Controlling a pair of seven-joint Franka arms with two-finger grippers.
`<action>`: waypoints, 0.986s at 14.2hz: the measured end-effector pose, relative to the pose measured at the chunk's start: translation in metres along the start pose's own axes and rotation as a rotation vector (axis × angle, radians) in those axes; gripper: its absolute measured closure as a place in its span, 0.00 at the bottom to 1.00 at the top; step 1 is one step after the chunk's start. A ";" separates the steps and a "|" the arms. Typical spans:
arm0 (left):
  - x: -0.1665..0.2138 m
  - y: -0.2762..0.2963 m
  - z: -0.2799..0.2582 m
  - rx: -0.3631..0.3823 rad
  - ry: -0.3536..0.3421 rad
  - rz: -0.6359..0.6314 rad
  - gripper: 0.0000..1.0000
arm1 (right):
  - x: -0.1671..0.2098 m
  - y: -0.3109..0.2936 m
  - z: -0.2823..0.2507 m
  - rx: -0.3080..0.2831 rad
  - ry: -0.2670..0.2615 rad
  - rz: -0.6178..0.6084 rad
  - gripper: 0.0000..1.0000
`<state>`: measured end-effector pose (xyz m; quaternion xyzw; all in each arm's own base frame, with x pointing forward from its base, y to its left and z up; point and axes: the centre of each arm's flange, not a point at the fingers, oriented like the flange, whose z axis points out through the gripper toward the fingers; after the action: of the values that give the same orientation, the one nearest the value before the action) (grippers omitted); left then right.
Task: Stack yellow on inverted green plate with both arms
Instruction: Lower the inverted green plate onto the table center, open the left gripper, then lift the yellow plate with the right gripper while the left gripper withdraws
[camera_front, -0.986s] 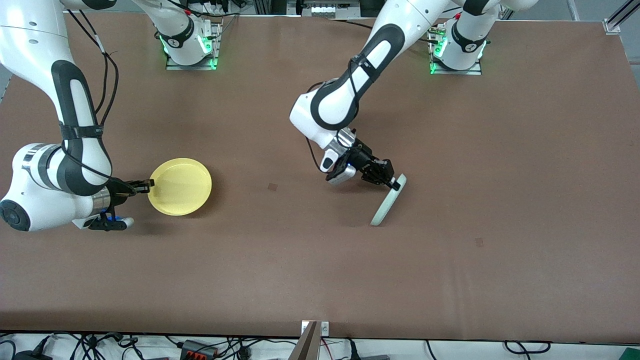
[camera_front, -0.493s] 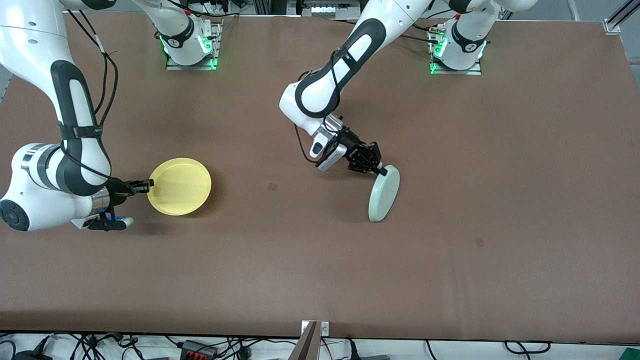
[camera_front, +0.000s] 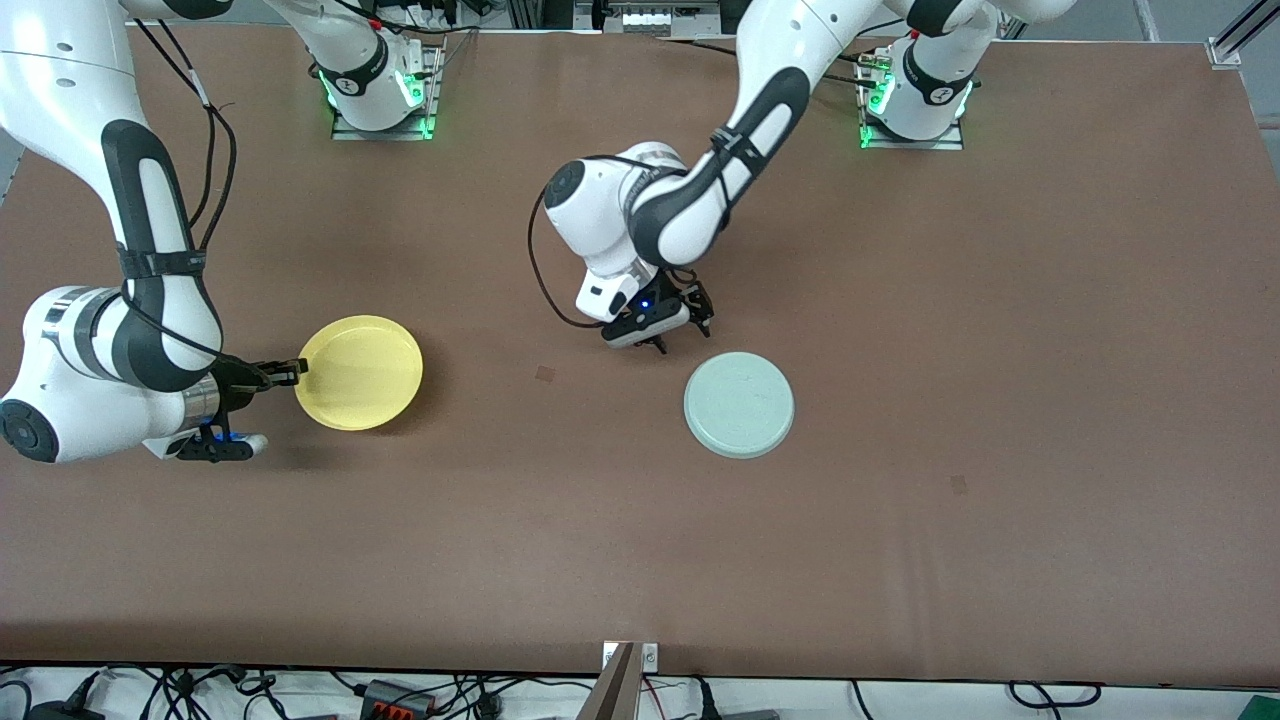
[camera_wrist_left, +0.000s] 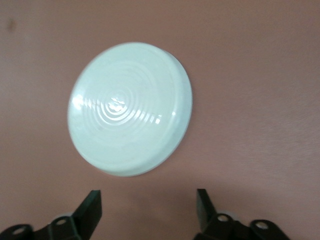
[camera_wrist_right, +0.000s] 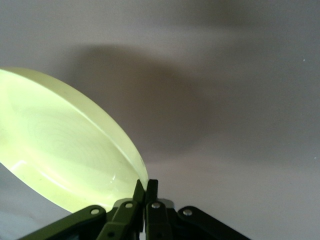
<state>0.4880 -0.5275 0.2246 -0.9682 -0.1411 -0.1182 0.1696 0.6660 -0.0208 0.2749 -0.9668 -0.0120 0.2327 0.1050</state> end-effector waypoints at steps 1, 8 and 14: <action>0.017 -0.001 -0.009 -0.044 -0.035 -0.048 0.01 | -0.001 -0.001 -0.005 -0.001 0.009 -0.005 0.97; 0.159 -0.106 -0.059 -0.040 -0.106 0.050 0.00 | -0.007 -0.083 -0.020 -0.021 0.036 -0.097 0.97; 0.281 -0.271 -0.060 -0.057 -0.230 0.285 0.00 | -0.017 -0.275 0.006 0.042 0.085 0.025 0.97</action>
<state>0.6536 -0.2393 0.4375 -0.9899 -0.0175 0.0143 0.1401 0.6557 0.2481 0.3347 -0.9734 0.0096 0.1931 0.1226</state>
